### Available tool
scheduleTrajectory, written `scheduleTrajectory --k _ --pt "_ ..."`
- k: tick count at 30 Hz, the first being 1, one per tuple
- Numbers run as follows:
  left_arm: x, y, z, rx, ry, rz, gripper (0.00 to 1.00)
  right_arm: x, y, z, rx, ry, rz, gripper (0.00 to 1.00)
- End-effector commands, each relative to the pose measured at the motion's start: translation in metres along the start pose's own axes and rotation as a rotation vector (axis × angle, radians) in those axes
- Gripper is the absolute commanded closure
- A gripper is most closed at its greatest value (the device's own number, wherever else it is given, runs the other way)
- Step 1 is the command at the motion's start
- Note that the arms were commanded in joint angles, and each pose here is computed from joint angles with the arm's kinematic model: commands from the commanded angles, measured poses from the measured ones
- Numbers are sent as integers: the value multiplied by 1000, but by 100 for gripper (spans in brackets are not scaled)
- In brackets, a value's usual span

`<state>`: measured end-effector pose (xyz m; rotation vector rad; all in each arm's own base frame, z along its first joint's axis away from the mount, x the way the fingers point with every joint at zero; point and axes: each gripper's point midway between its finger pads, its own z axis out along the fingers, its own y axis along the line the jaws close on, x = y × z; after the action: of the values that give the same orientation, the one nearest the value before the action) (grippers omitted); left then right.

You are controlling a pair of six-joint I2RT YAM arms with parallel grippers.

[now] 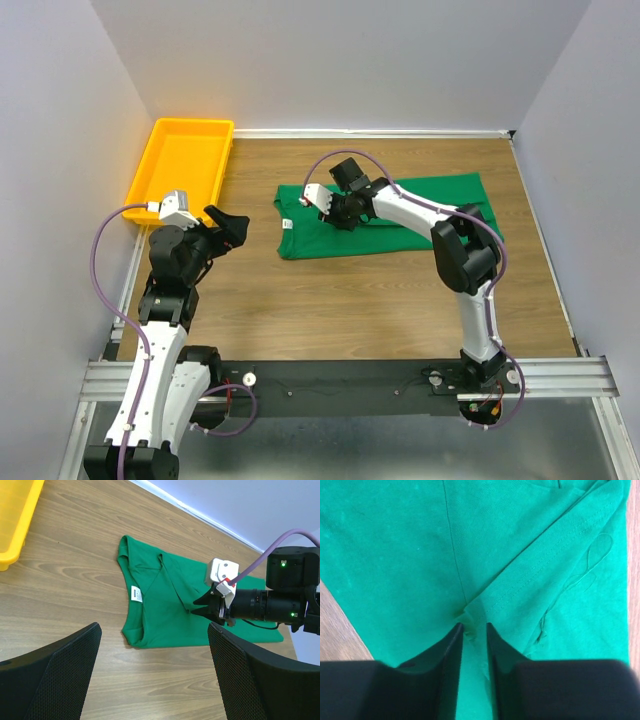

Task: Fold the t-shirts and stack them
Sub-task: Fold the tshirt

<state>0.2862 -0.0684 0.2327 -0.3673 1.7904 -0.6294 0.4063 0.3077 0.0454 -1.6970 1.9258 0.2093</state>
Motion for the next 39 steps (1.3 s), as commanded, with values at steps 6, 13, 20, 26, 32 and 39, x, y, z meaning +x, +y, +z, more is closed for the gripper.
scheduleTrajectory --k 6,13,20,26,32,39 --pt "6 1 -2 13 10 -5 5 -11 -3 0 9 -16 2 92" --pt "6 1 -2 12 11 -2 5 -23 -20 -11 66 -40 45 100" --pt "3 0 -3 13 5 5 6 -17 -97 -36 319 -60 229 99" --pt "3 -1 -3 21 4 4 5 33 -149 -54 496 19 367 50" --pt "3 -1 -2 24 5 4 5 45 -140 -69 473 -9 462 25" --pt "35 7 7 38 121 -48 7 65 -115 -96 285 -139 637 29"
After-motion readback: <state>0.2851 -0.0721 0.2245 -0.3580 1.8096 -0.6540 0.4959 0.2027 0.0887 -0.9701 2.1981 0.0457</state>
